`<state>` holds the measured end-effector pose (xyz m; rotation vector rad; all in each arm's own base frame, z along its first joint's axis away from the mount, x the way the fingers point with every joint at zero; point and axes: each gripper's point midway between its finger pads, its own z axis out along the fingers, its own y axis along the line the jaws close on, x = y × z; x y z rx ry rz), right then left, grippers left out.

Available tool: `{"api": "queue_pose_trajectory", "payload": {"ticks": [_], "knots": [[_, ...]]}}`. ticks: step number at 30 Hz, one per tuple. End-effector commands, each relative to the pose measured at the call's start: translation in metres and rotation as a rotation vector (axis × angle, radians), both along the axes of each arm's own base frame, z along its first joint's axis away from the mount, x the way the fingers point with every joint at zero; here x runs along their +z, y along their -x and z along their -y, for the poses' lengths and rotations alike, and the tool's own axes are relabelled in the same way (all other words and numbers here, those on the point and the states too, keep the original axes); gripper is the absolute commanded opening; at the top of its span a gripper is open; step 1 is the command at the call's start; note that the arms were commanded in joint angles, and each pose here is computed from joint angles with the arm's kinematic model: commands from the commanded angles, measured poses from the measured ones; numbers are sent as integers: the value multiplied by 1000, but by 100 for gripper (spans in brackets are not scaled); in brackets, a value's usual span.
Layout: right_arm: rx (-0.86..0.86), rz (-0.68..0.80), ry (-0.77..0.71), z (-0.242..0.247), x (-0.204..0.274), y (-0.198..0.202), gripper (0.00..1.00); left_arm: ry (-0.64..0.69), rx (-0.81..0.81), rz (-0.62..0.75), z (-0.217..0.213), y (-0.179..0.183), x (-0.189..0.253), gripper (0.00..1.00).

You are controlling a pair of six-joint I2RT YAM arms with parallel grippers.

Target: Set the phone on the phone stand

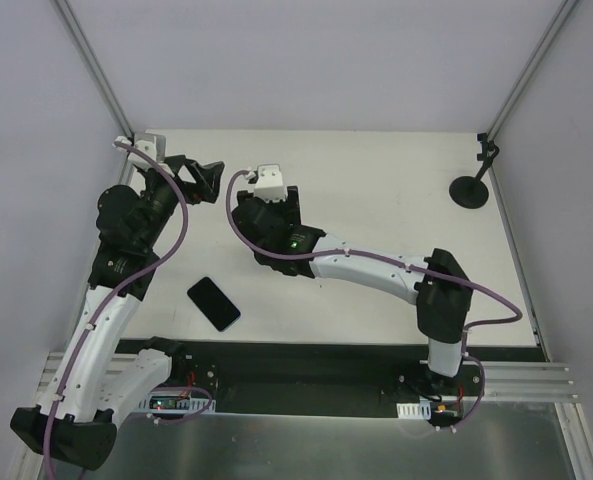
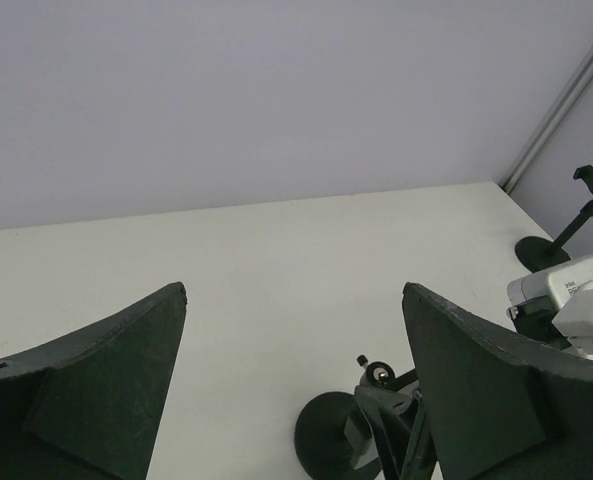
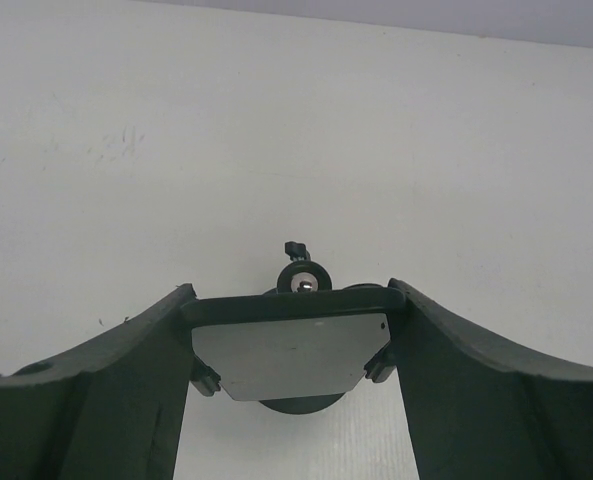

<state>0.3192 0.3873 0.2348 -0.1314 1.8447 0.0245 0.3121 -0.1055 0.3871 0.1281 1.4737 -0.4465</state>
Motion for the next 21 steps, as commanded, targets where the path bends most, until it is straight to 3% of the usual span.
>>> {"api": "queue_pose_trajectory", "payload": {"ticks": [1, 5, 11, 21], "knots": [[-74, 119, -71, -6, 41, -28, 1, 46, 2, 28, -5, 2, 12, 87], [-104, 198, -148, -10, 72, -59, 1, 58, 4, 16, -7, -1, 11, 86], [-118, 206, -109, -27, 58, -100, 1, 69, 19, -7, -13, -7, 6, 85], [-113, 216, -172, -43, 62, -147, 1, 88, 7, -44, -16, -16, -1, 84]]}}
